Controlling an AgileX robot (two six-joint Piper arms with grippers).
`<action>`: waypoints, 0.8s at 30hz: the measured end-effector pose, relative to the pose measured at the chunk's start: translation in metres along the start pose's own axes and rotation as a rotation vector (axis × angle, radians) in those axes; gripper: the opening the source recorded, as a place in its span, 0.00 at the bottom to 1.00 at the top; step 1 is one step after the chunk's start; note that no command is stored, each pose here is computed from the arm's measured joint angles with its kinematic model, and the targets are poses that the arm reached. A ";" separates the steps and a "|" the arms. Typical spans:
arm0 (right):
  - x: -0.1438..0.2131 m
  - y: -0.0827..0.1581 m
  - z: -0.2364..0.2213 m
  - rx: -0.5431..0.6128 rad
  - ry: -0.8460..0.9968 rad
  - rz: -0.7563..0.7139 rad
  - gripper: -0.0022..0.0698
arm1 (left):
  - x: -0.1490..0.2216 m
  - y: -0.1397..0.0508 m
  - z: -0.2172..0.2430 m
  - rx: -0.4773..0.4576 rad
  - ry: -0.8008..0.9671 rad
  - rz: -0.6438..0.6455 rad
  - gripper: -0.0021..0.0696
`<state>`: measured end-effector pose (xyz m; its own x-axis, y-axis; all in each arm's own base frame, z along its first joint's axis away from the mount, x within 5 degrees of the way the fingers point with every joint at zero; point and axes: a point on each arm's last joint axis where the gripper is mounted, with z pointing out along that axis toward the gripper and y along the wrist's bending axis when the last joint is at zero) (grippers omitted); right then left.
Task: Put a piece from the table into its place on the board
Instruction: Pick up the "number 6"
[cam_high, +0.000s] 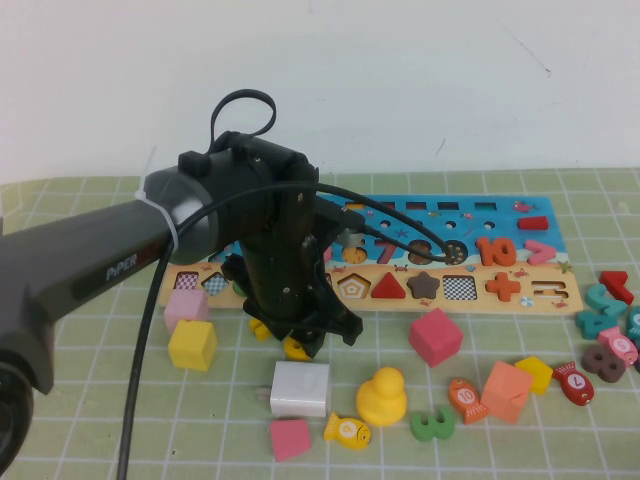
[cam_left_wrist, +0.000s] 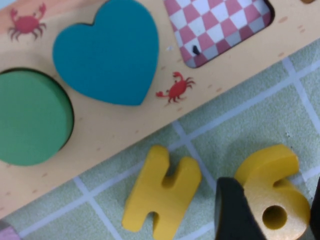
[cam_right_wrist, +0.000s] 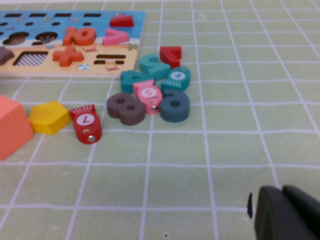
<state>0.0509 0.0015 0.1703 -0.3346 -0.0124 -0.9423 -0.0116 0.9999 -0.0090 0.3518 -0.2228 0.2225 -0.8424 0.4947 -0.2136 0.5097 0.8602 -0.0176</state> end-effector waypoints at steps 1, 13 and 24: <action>0.000 0.000 0.000 0.000 0.000 0.000 0.03 | 0.000 0.000 0.000 0.000 -0.002 0.001 0.45; 0.000 0.000 0.000 0.000 0.000 0.000 0.03 | -0.002 0.000 0.000 0.005 -0.022 0.012 0.38; 0.000 0.000 0.000 0.000 0.000 0.000 0.03 | -0.020 -0.007 -0.012 0.076 -0.174 -0.070 0.38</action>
<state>0.0509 0.0015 0.1703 -0.3346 -0.0124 -0.9423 -0.0116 0.9999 -0.0090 0.3636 -0.2370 0.2387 -0.8366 0.3994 -0.3750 0.4681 0.8768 -0.1104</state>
